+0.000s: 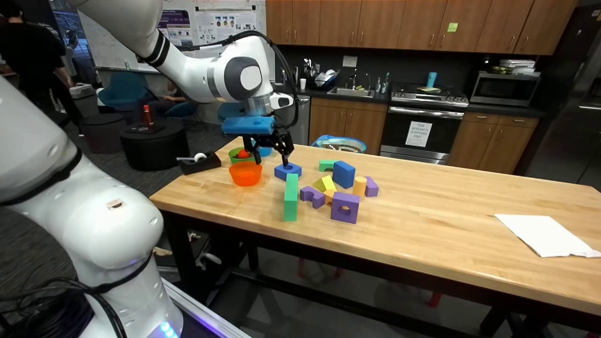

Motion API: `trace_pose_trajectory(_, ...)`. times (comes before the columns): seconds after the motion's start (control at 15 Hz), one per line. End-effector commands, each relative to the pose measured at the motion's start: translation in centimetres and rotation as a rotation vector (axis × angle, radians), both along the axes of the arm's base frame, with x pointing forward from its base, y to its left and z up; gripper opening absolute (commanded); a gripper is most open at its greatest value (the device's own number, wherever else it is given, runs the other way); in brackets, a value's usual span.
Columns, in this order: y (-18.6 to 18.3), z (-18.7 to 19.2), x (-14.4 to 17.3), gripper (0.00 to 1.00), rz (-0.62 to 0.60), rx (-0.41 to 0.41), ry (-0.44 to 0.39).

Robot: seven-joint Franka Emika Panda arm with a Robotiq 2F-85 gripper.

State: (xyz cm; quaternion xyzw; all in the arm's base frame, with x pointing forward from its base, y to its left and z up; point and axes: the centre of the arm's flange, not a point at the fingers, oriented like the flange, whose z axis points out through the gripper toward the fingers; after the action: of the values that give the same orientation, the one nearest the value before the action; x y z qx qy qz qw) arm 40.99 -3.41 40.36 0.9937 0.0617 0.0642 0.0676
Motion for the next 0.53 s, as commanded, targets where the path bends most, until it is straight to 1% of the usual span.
trace_pose_trajectory(0.0, -0.9, 0.9, 0.4, 1.00, 0.084, 0.004, -0.004)
trace_pose_trajectory(0.07, -1.3, 1.2, 0.7, 1.00, 0.089, 0.010, 0.018)
trace_pose_trajectory(0.13, -1.9, 1.4, 1.0, 1.00, 0.089, -0.006, 0.023)
trace_pose_trajectory(0.2, -2.4, 1.6, 1.3, 1.00, 0.104, 0.003, 0.028)
trace_pose_trajectory(0.47, -5.7, 1.9, 2.3, 1.00, 0.140, 0.005, 0.030)
